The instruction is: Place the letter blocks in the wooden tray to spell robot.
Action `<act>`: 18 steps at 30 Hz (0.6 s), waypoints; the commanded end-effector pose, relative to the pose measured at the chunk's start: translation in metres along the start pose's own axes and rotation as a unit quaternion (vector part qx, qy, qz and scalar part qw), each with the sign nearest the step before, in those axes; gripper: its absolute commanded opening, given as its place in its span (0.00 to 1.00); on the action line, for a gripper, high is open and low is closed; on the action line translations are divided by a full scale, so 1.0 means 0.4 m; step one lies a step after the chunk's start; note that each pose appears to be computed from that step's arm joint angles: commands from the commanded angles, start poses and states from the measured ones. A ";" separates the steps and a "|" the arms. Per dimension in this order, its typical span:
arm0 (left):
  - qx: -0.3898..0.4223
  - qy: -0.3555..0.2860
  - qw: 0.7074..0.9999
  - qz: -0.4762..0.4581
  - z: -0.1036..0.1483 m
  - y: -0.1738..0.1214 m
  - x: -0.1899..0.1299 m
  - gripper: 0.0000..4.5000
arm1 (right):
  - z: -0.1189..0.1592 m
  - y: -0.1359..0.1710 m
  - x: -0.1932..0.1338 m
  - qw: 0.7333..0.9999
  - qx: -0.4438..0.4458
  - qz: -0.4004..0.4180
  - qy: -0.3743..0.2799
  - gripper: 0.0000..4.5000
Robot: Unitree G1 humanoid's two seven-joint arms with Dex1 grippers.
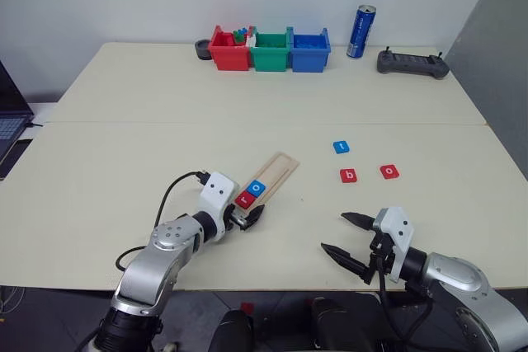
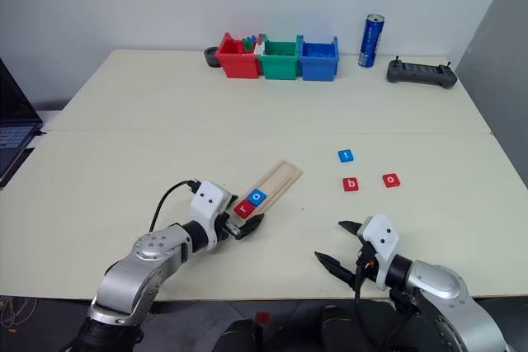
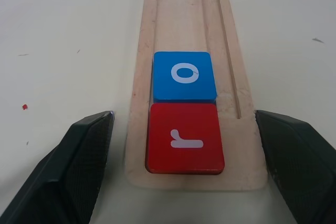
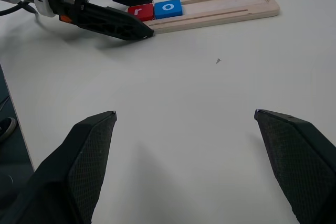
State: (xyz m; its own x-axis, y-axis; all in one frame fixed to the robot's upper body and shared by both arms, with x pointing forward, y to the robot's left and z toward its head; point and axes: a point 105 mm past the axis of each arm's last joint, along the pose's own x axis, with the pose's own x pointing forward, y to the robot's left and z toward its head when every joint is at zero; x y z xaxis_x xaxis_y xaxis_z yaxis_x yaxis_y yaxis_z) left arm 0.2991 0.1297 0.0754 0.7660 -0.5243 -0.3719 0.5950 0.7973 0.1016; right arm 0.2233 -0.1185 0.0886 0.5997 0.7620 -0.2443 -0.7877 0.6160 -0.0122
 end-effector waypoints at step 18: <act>-0.002 0.050 0.997 -0.059 -0.033 -0.057 0.002 0.75 | 0.088 0.024 0.008 0.996 -0.055 0.059 -0.025 1.00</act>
State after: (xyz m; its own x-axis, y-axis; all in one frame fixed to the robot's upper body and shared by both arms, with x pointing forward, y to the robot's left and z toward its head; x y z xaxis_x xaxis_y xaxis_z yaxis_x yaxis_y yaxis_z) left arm 0.2915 0.1198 0.0742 0.7095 -0.5671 -0.4183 0.6529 0.7523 0.0875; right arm 0.2277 -0.1089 0.1122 0.5293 0.8167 -0.2299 -0.8461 0.5281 -0.0722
